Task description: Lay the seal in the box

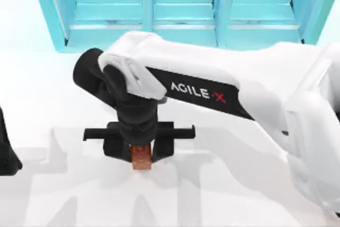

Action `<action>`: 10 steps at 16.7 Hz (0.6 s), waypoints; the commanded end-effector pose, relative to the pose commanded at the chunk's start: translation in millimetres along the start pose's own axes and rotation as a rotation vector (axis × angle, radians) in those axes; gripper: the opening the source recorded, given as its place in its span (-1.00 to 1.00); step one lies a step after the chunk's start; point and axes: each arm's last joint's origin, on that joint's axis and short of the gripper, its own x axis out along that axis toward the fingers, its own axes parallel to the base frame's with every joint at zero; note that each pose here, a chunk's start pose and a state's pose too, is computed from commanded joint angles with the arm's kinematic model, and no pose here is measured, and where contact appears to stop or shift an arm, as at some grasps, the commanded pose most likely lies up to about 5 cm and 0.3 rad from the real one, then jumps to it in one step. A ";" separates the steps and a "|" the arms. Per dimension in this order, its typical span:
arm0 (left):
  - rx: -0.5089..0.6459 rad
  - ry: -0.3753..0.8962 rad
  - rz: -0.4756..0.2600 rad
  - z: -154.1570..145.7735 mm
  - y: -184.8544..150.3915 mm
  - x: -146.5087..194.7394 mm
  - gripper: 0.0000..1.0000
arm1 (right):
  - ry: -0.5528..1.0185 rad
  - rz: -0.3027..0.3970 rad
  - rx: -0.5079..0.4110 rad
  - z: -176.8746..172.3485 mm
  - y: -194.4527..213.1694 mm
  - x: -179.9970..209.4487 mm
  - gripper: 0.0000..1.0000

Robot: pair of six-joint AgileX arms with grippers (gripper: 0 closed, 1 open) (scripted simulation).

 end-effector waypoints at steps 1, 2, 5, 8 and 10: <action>0.000 0.000 0.000 0.0 0.0 0.0 1.00 | 0.000 0.000 0.000 0.5 1.2 -7.6 -1.00; 0.000 0.000 0.000 0.0 0.0 0.0 1.00 | 0.000 0.000 0.001 1.2 2.4 -16.7 -1.00; 0.000 0.000 0.000 0.0 0.0 0.0 1.00 | 0.000 0.000 0.004 2.2 2.8 -51.1 -1.00; 0.000 0.000 0.000 0.0 0.0 0.0 1.00 | 0.000 0.000 0.003 0.5 -0.7 -82.0 -1.00; 0.000 0.000 0.000 0.0 0.0 0.0 1.00 | -0.001 0.001 0.004 -0.2 -2.1 -90.3 -1.00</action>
